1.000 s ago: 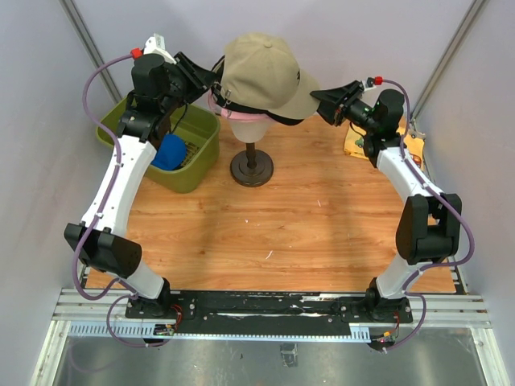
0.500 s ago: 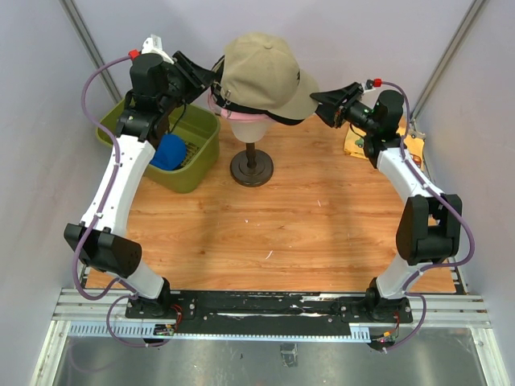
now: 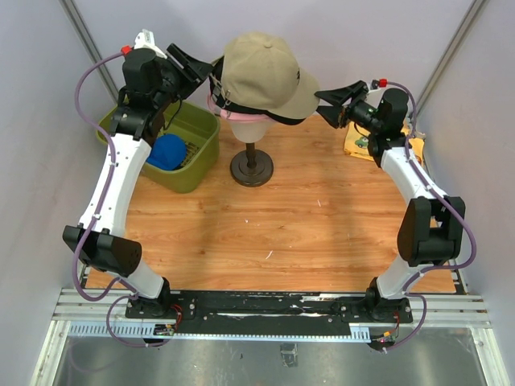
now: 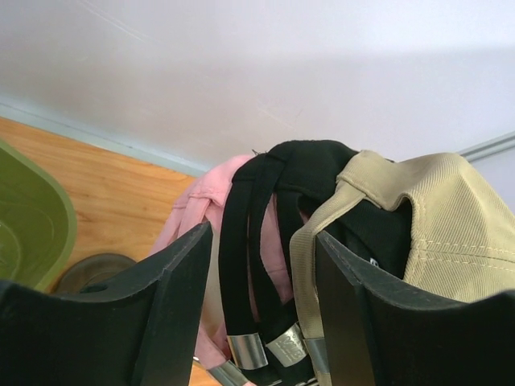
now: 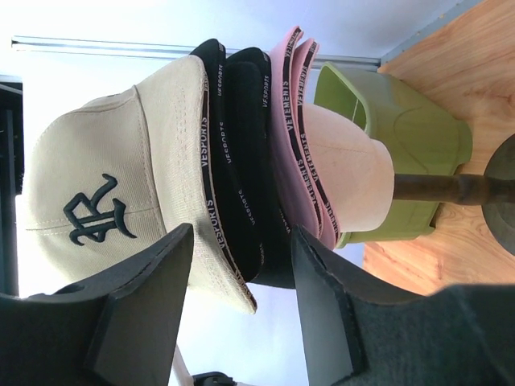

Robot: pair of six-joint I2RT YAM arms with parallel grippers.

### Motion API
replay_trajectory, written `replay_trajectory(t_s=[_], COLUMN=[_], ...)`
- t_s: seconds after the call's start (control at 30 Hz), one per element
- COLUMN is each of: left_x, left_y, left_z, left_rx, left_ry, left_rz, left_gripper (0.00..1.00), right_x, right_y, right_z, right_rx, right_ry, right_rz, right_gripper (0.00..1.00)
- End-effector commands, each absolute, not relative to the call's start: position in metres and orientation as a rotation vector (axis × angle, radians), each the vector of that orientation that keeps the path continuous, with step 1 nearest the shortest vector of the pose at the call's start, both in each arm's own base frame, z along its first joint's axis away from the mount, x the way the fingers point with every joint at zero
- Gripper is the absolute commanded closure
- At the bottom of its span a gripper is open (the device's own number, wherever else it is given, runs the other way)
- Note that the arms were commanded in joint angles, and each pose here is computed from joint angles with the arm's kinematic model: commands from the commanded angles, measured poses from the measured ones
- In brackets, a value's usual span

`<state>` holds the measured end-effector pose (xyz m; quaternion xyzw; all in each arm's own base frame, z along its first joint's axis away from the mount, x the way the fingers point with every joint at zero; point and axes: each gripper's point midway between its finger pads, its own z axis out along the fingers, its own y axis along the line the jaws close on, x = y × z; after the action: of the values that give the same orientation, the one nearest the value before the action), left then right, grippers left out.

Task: Stack the hats
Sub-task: Stack the hat on the hat, then move the bin to the center of the board.

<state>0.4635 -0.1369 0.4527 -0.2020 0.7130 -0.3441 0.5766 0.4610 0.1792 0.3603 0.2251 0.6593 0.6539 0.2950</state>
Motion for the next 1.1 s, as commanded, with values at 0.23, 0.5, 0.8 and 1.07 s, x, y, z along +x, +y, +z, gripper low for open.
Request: replay_trajectory(t_s=[0.23, 0.5, 0.8, 1.07], left_x=[0.465, 0.466, 0.463, 0.460], left_y=[-0.129, -0.128, -0.126, -0.102], left_z=[0.473, 0.467, 0.481, 0.483], left_rx=[-0.492, -0.515, -0.517, -0.586], left_ry=[1.626, 1.629, 1.577, 1.550], left_rz=[-0.822, -0.831, -0.859, -0.785], left_gripper=[0.41, 0.41, 0.41, 0.40], right_x=[0.452, 0.450, 0.448, 0.443], right_y=[0.170, 0.170, 0.170, 0.168], right_z=[0.392, 0.398, 0.403, 0.404], right_rx=[0.514, 0.502, 0.489, 0.481], right_ry=[1.702, 1.694, 1.694, 1.708], right_rz=[1.697, 1.692, 1.690, 1.666], right_gripper=[0.46, 0.46, 0.45, 0.45])
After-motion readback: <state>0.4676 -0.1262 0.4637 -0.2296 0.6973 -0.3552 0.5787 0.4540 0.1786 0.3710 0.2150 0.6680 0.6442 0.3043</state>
